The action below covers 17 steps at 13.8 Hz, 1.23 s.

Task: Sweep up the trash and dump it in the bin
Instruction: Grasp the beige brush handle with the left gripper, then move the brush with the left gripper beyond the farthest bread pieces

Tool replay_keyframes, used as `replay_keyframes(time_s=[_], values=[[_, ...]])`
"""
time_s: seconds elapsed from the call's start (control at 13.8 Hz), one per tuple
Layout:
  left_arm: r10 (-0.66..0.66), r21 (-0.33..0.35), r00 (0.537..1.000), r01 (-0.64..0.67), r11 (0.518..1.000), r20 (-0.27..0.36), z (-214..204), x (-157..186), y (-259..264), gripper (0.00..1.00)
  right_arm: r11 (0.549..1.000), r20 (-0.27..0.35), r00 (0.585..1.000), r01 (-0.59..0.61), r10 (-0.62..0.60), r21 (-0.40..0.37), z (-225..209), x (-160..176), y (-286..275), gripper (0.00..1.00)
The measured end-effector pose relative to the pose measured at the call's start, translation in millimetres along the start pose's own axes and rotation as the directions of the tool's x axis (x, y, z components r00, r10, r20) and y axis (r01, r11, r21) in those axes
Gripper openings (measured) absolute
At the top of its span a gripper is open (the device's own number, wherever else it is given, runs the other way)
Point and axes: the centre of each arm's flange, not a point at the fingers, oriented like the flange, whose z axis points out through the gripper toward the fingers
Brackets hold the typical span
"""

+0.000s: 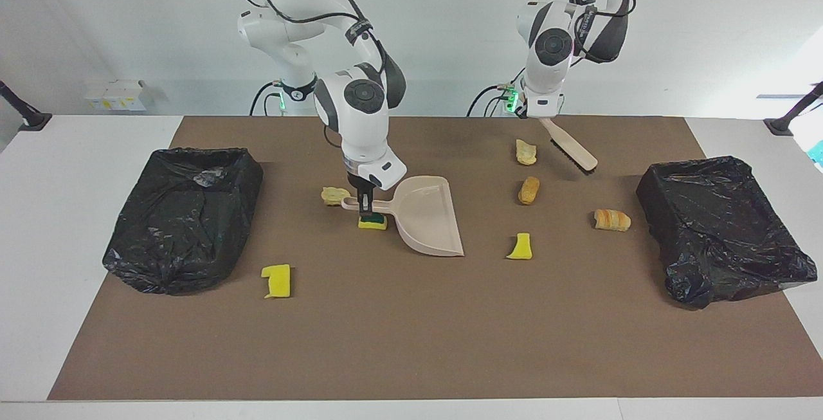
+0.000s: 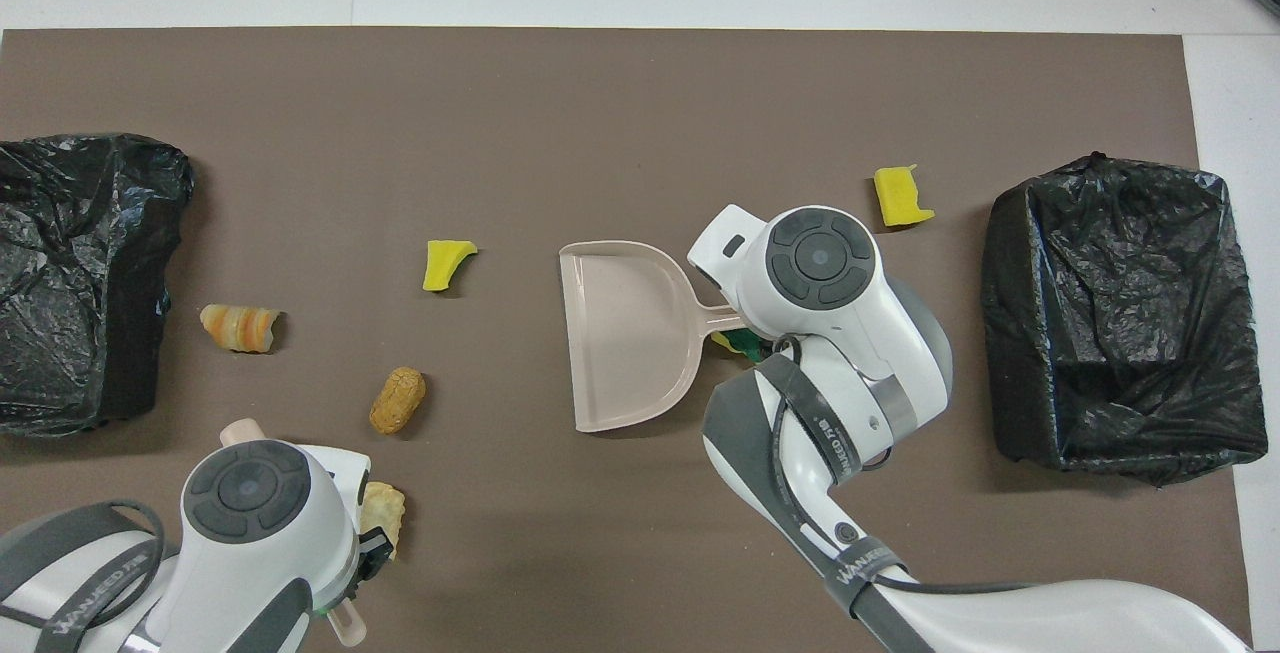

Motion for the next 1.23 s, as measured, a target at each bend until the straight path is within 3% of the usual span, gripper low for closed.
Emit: replay_keyframes(time_s=[0.22,0.51,0.87,1.23], values=[[0.0,-0.037,1.0,0.001,0.999,0.024,21.0,-6.8,4.7,0.26,1.0,0.001,1.0,0.001,-0.001,0.002,0.7,0.2,-1.2,0.33],[0.02,-0.133,0.998,-0.013,0.991,0.051,17.7,-24.1,21.5,0.26,1.0,0.001,1.0,0.001,-0.001,0.003,1.4,0.0,-1.9,0.33],[0.035,-0.291,0.999,-0.03,0.956,0.012,25.2,-38.9,74.9,0.26,1.0,0.002,1.0,0.0,0.0,0.005,2.2,-0.1,-2.6,0.33],[0.016,-0.37,1.0,-0.016,0.929,-0.003,-19.1,-18.1,135.3,0.26,1.0,0.003,1.0,0.0,0.0,0.006,2.9,-0.3,-3.0,0.33]])
